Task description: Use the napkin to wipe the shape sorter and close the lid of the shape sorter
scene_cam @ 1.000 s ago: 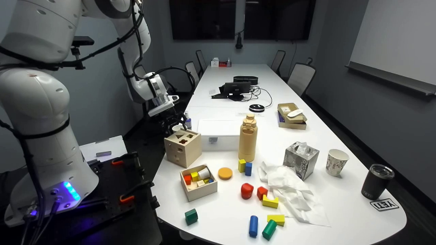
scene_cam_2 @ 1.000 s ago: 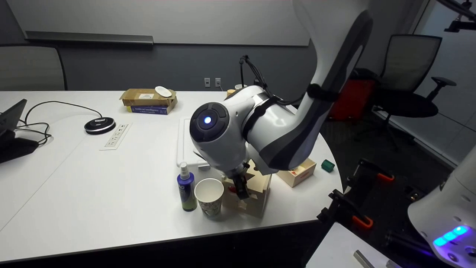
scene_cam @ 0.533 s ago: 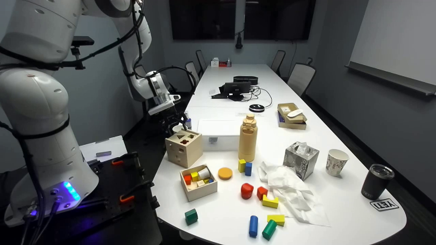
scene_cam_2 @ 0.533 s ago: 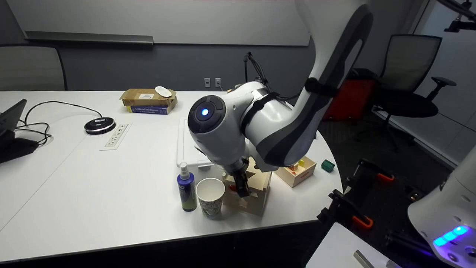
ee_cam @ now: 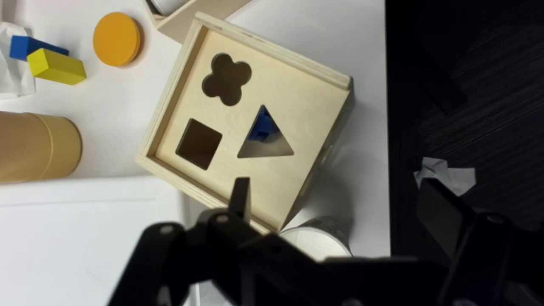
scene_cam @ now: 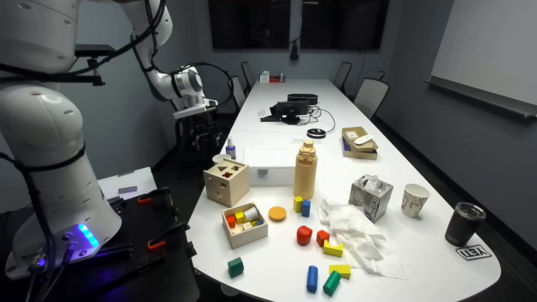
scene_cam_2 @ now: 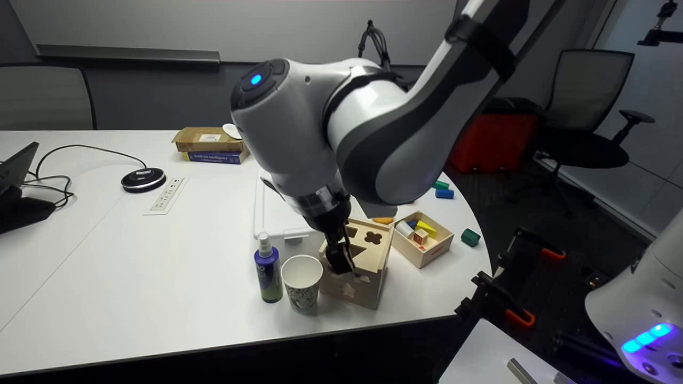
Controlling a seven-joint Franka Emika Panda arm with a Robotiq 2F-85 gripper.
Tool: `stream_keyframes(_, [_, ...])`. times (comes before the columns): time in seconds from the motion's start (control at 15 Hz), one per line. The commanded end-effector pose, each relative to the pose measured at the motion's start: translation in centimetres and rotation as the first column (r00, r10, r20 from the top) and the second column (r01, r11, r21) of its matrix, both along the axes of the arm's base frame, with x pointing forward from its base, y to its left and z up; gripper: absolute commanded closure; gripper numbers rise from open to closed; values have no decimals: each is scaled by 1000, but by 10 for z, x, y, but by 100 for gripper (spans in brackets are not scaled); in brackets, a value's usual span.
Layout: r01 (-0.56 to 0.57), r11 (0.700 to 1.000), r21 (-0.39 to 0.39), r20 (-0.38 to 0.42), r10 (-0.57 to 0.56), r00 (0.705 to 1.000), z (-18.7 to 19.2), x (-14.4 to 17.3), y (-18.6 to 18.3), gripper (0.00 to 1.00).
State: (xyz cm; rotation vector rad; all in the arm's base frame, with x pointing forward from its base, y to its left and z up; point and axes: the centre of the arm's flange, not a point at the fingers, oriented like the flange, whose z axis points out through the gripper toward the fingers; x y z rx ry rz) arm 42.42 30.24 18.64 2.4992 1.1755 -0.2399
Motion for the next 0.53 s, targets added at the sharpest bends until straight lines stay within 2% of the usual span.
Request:
stream_keyframes(0.0, [67, 998, 10, -86, -66, 994, 52, 7, -5, 0])
stream_keyframes(0.13, [107, 994, -4, -117, -107, 987, 66, 13, -8, 0])
stream_keyframes(0.47, [150, 988, -43, -136, -155, 979, 79, 21, -17, 0])
